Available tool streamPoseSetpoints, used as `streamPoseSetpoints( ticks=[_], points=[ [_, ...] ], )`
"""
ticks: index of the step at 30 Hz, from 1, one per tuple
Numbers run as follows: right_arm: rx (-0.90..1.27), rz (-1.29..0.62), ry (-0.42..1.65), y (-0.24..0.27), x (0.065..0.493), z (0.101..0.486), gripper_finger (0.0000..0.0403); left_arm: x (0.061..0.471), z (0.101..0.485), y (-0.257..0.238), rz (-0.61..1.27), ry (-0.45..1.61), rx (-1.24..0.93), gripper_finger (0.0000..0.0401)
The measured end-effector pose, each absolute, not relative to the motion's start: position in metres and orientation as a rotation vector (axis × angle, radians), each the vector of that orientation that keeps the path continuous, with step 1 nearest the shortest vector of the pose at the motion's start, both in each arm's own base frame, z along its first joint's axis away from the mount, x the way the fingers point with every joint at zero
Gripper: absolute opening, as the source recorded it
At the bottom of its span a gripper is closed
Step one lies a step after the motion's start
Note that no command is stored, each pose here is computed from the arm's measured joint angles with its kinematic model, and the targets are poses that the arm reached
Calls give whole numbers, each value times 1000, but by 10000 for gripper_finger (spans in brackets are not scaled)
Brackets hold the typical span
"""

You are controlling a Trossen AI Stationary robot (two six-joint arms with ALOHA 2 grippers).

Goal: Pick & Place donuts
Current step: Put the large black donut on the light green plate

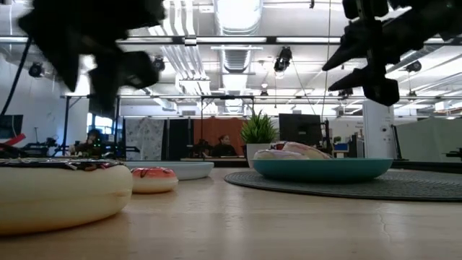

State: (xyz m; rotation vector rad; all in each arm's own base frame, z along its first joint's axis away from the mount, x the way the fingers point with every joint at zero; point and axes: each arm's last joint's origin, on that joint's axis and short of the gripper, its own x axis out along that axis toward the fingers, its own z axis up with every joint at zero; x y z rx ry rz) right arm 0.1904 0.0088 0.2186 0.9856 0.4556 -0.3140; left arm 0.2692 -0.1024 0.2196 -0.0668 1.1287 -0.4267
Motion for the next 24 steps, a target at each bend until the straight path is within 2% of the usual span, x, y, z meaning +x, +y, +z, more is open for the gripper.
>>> streamPoseSetpoints(
  ticks=[3, 7, 10, 14, 20, 24],
  points=[
    [964, -338, 525, 10, 197, 224, 162, 262, 212, -121, -421, 1106, -66, 154],
    [927, -390, 615, 11, 204, 232, 162, 256, 206, -135, -277, 1101, -35, 154],
    [902, -421, 692, 13, 208, 238, 162, 257, 207, -136, -173, 1080, -109, 154],
    [851, -462, 795, 23, 205, 244, 162, 256, 204, -141, -137, 1049, -170, 154],
    [845, -441, 773, 47, 196, 251, 162, 253, 207, -156, -157, 983, -198, 154],
    [808, -447, 774, 56, 187, 252, 162, 256, 214, -162, -99, 917, -226, 154]
  ],
)
